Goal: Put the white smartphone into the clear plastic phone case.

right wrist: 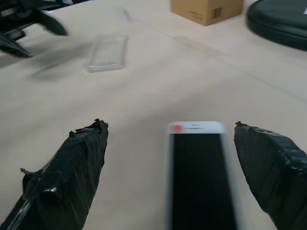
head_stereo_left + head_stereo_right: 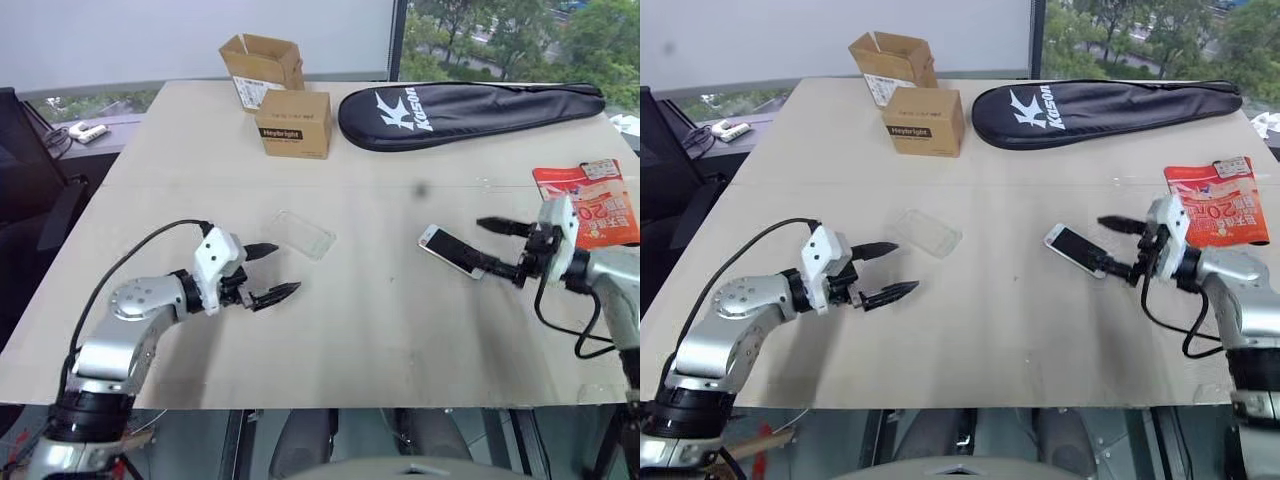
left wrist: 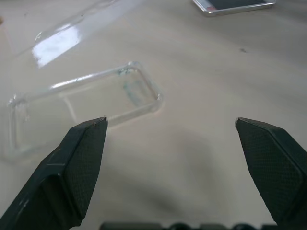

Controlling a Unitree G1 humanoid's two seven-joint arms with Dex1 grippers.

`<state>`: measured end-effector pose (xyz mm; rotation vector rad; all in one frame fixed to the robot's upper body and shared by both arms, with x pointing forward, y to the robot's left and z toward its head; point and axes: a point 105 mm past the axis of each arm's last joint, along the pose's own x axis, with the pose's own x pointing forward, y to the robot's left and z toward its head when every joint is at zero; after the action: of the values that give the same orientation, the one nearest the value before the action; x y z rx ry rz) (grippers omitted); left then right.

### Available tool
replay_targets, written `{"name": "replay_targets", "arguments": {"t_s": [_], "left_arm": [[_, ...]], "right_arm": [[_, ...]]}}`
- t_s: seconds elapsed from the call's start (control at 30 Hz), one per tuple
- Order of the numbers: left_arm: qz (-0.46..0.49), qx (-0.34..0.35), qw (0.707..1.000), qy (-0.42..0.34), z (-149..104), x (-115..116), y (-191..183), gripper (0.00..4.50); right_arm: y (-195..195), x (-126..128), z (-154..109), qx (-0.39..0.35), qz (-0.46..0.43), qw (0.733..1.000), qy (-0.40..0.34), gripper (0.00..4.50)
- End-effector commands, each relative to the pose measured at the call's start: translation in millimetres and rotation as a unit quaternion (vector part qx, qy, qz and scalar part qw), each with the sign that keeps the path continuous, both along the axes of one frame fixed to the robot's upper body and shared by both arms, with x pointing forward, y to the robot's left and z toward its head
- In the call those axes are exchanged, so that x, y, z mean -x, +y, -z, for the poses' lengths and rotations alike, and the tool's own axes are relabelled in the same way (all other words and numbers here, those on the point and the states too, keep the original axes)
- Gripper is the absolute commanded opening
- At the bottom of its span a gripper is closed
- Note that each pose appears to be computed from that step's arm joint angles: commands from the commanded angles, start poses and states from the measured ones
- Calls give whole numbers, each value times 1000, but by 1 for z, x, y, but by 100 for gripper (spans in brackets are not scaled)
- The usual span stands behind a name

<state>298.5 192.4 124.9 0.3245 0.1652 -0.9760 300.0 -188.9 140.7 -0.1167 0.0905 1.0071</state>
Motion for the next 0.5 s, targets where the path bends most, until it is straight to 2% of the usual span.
{"name": "replay_targets", "arguments": {"t_s": [0.03,0.17,0.37,0.5], "left_arm": [[42,-29,998,-24,-7,-21,1,450],[83,-52,995,-4,-2,-44,-5,450],[124,-118,984,43,19,-52,4,450],[141,-153,975,83,32,-51,13,450]], "right_arm": [[23,24,-10,-13,-14,999,-29,445],[46,47,-6,-6,-33,999,-38,445],[69,64,-10,-16,-34,998,-42,445],[73,67,-15,-23,-24,998,-48,445]]}}
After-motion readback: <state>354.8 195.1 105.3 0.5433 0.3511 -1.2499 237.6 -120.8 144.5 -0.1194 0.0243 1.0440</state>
